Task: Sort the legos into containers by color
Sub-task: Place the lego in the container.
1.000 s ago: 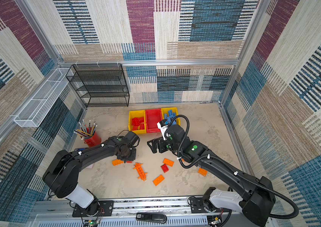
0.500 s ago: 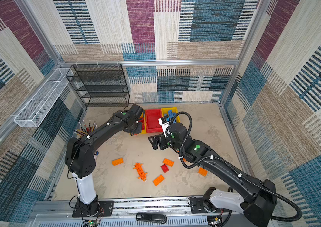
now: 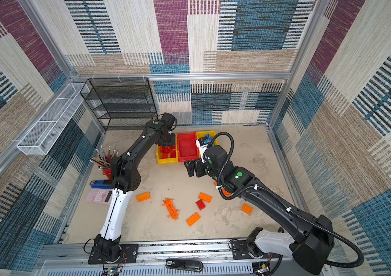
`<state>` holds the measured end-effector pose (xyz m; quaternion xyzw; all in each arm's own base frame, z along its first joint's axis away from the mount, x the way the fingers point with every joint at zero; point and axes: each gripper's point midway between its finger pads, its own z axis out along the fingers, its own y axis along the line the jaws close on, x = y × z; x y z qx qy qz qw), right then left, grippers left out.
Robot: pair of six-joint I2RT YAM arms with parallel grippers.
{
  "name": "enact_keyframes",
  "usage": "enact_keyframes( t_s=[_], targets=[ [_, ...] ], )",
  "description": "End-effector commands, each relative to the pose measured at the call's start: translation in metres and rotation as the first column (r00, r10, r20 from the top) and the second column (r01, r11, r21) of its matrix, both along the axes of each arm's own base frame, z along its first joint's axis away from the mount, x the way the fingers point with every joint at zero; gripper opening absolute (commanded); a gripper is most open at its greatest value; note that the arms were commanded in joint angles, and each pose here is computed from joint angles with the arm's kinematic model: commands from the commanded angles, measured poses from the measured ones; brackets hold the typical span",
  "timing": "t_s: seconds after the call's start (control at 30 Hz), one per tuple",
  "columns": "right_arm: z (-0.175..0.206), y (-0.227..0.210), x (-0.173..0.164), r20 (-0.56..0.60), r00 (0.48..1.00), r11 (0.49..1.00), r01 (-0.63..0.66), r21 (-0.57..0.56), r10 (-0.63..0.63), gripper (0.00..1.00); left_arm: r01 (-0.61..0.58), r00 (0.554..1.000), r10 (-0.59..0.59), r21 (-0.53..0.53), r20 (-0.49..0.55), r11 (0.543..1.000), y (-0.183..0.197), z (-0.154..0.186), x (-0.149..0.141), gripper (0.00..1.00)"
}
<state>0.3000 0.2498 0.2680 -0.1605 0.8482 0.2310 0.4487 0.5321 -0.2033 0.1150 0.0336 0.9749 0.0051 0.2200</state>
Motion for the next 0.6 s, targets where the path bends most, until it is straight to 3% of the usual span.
enact_keyframes(
  t_s=[0.0, 0.3, 0.57],
  targets=[
    [-0.001, 0.003, 0.006, 0.001, 1.0, 1.0, -0.008, -0.003, 0.008, 0.99, 0.036, 0.999, -0.037, -0.029, -0.026, 0.999, -0.006, -0.002, -0.004, 0.6],
    [0.0, 0.005, 0.004, -0.025, 1.0, 1.0, -0.013, 0.019, 0.014, 0.99, 0.05, 0.999, -0.051, -0.09, -0.007, 0.995, -0.011, 0.032, -0.024, 0.61],
    [0.004, -0.021, -0.014, -0.059, 0.996, 0.995, 0.077, 0.069, -0.073, 0.99, 0.06, 0.998, -0.056, -0.183, 0.028, 0.981, -0.021, 0.054, -0.099, 0.61]
  ],
)
